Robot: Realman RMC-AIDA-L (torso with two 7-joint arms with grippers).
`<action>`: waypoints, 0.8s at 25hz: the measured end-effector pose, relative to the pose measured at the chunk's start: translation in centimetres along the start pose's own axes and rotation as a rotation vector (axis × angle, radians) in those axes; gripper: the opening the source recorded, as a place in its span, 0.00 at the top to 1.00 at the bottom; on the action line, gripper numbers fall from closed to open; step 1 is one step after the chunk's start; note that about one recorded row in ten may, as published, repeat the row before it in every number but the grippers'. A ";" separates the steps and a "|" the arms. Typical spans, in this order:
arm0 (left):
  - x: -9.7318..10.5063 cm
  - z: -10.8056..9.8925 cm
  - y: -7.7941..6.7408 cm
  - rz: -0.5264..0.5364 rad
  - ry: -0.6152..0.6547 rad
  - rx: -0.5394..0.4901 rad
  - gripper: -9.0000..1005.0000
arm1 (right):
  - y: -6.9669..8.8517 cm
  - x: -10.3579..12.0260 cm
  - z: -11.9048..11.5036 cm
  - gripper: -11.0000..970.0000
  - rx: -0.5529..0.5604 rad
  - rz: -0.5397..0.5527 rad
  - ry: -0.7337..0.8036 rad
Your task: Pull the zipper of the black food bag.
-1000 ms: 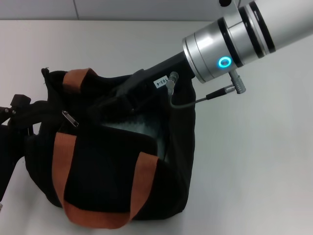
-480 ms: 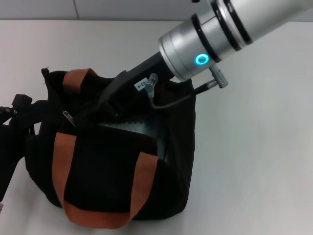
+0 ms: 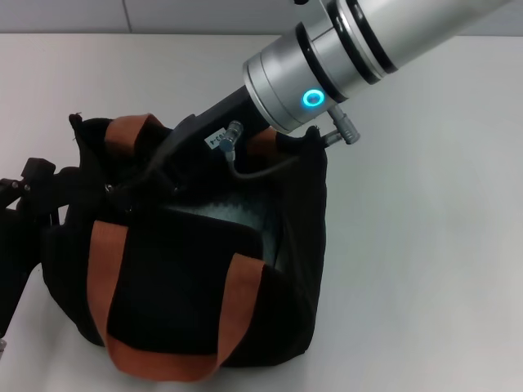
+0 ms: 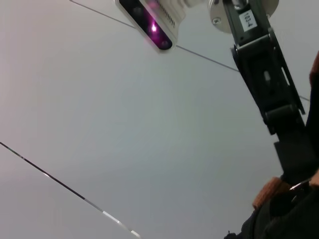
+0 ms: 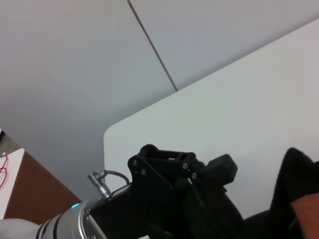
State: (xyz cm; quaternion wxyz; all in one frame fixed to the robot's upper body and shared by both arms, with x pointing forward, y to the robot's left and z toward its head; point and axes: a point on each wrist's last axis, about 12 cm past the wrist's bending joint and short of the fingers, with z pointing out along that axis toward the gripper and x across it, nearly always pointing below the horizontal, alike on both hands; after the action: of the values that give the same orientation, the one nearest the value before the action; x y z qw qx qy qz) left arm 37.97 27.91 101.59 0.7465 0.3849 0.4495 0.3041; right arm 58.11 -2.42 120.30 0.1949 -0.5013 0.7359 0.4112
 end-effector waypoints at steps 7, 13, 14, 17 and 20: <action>-0.1 0.2 0.0 -0.001 -0.009 -0.001 0.98 | 0.1 -0.1 1.0 0.72 -0.020 0.018 0.015; -0.1 0.1 0.0 -0.001 -0.011 -0.001 0.98 | 0.2 -0.1 1.4 0.73 -0.022 0.016 0.021; -0.1 0.1 0.0 -0.001 -0.011 -0.001 0.98 | 0.2 -0.1 1.4 0.73 -0.022 0.016 0.021; -0.1 0.1 0.0 0.000 -0.012 -0.001 0.98 | 0.2 -0.2 1.5 0.73 -0.018 0.011 0.026; -0.1 0.1 0.0 0.002 -0.013 -0.002 0.98 | 0.2 -0.2 1.5 0.74 -0.016 0.007 0.026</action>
State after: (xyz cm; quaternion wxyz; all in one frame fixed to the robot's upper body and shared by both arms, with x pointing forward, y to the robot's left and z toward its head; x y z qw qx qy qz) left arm 38.03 27.81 101.69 0.7493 0.3867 0.4441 0.3028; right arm 57.85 -1.09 119.60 0.1799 -0.5057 0.7369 0.4110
